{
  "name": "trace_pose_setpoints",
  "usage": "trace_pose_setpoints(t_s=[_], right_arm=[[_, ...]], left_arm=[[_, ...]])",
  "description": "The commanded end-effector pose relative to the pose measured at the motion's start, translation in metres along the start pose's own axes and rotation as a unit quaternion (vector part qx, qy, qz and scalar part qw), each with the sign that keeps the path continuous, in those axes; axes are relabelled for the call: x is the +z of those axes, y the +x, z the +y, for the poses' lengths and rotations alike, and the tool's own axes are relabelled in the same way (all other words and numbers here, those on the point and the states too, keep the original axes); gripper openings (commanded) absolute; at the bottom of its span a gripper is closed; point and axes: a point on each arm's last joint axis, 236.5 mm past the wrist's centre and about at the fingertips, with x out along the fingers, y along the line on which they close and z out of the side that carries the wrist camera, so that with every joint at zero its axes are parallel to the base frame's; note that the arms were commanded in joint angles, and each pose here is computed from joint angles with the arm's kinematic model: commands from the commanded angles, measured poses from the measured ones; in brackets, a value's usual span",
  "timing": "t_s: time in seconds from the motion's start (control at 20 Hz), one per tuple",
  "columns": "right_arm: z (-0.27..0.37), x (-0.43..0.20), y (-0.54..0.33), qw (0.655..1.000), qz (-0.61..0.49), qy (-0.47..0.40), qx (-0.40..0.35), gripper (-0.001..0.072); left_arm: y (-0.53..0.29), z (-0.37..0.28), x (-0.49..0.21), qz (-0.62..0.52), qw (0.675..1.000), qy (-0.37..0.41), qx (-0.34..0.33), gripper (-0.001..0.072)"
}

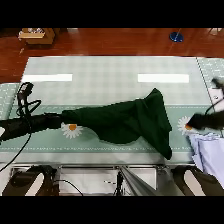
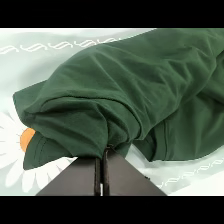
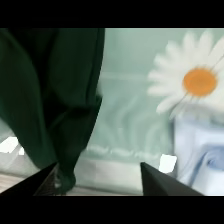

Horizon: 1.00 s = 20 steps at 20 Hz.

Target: Fold the shirts.

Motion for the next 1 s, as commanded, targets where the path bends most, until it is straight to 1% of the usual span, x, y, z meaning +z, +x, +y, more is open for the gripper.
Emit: trace_pose_setpoints(t_s=[0.0,0.15,0.35,0.65,0.9,0.95], right_arm=[[0.011,-0.066,0.039,0.998,0.059,0.012,0.022,0.0624],[0.018,-0.082,0.060,0.996,0.077,0.020,0.041,0.0624],[0.042,-0.077,0.071,0.993,0.063,0.027,0.098,0.0624],[0.046,-0.072,0.082,0.991,0.056,0.047,0.110,0.0608],[0.047,-0.078,0.095,0.981,0.114,0.096,0.127,0.0606],[0.047,-0.080,0.099,0.976,0.132,0.109,0.132,0.0591]], left_arm=[[0.000,0.000,0.000,-0.001,1.000,0.005,0.001,0.0023],[0.000,0.000,0.000,-0.001,1.000,0.005,0.001,0.0023],[0.000,0.000,0.000,-0.001,1.000,0.005,0.001,0.0024],[0.000,0.000,0.000,-0.001,1.000,0.005,0.000,0.0024],[0.000,0.000,0.000,-0.001,1.000,0.005,0.000,0.0024],[0.000,0.000,0.000,-0.001,1.000,0.005,0.000,0.0024]])
